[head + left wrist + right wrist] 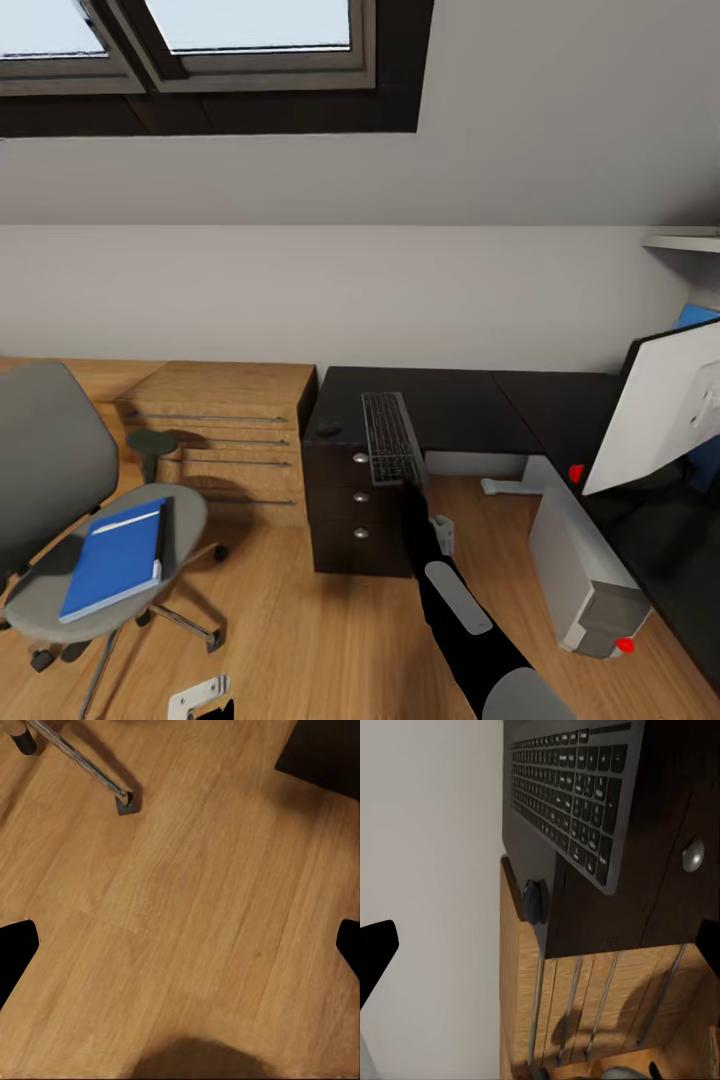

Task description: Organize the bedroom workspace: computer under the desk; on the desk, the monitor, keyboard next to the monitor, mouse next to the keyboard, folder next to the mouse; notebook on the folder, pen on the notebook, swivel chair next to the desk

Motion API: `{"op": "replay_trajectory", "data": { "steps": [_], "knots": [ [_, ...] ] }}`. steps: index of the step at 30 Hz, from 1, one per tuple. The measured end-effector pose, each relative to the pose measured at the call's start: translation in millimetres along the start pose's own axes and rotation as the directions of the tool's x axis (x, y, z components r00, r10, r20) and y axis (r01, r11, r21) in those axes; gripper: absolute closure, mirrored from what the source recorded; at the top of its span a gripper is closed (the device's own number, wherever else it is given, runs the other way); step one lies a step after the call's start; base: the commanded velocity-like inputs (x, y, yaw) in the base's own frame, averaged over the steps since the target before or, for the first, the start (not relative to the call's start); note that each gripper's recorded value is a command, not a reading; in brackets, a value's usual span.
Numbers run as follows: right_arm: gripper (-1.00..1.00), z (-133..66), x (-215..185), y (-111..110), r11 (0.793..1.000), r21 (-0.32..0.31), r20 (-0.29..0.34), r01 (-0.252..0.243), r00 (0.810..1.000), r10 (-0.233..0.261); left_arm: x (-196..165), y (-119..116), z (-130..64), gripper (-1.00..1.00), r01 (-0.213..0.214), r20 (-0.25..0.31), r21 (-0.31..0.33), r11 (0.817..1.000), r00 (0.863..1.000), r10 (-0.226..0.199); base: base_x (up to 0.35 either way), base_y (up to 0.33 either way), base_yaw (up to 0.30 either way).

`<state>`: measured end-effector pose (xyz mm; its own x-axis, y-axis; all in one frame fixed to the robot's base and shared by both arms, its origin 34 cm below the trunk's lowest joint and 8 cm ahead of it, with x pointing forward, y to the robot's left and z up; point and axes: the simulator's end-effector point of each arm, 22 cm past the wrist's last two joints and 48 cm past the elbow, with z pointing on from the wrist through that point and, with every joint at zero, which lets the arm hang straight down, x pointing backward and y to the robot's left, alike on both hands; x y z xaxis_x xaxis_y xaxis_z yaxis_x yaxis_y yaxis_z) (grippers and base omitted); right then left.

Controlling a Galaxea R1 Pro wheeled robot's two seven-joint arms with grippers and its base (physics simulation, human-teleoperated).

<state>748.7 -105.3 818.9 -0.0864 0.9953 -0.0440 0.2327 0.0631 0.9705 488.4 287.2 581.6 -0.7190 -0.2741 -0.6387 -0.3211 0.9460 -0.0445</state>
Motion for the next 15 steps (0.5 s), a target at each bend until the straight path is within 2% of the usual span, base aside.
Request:
{"op": "replay_trajectory", "data": {
  "steps": [2, 5, 10, 11, 12, 13, 14, 15],
  "knots": [
    [-1.00, -0.1, -0.9, -3.0, 1.000, 0.007, 0.001, 0.001, 1.000, -0.001, 0.4, 0.5, 0.2, -1.00, 0.000, -0.001, -0.001, 1.000, 1.000, 0.000, -0.302, 0.000, 0.000],
    [-1.00, -1.1, -3.0, -18.6, 0.999, 0.038, 0.004, 0.014, 1.000, -0.014, 0.6, 1.2, 0.1, -1.00, 0.000, -0.001, -0.003, 1.000, 1.000, 0.000, -0.166, 0.000, 0.000],
    [-1.00, -8.2, -11.5, -66.4, 0.988, 0.136, 0.002, 0.071, 0.997, -0.071, -1.0, 1.7, -2.6, -1.00, 0.000, -0.001, -0.006, 1.000, 1.000, 0.000, -0.053, 0.000, 0.000],
    [-1.00, -11.9, -14.1, -82.1, 0.981, 0.169, -0.004, 0.101, 0.995, -0.101, -1.9, 1.7, -3.9, -1.00, 0.000, -0.002, -0.006, 1.000, 1.000, 0.000, -0.008, 0.000, 0.000],
    [-1.00, -22.3, -36.0, -122.6, 0.948, 0.240, -0.015, 0.210, 0.977, -0.212, -3.1, 1.5, -5.2, -1.00, 0.000, -0.002, -0.006, 1.000, 1.000, 0.000, -0.006, 0.000, 0.000],
    [-1.00, -26.0, -45.8, -132.4, 0.935, 0.259, -0.018, 0.241, 0.969, -0.245, -4.1, 1.4, -6.5, -1.00, 0.000, -0.002, -0.006, 1.000, 1.000, 0.000, -0.003, 0.000, 0.000],
    [-1.00, -33.8, -71.4, -153.4, 0.904, 0.298, -0.020, 0.307, 0.949, -0.316, -4.9, 1.4, -7.7, -1.00, 0.000, -0.002, -0.006, 1.000, 1.000, 0.000, -0.002, 0.000, 0.000],
    [-1.00, -37.0, -80.7, -159.0, 0.891, 0.309, -0.024, 0.333, 0.939, -0.342, -6.1, 1.1, -9.0, -1.00, 0.000, -0.002, -0.006, 1.000, 1.000, 0.000, -0.002, 0.000, 0.000]
  ]
}}
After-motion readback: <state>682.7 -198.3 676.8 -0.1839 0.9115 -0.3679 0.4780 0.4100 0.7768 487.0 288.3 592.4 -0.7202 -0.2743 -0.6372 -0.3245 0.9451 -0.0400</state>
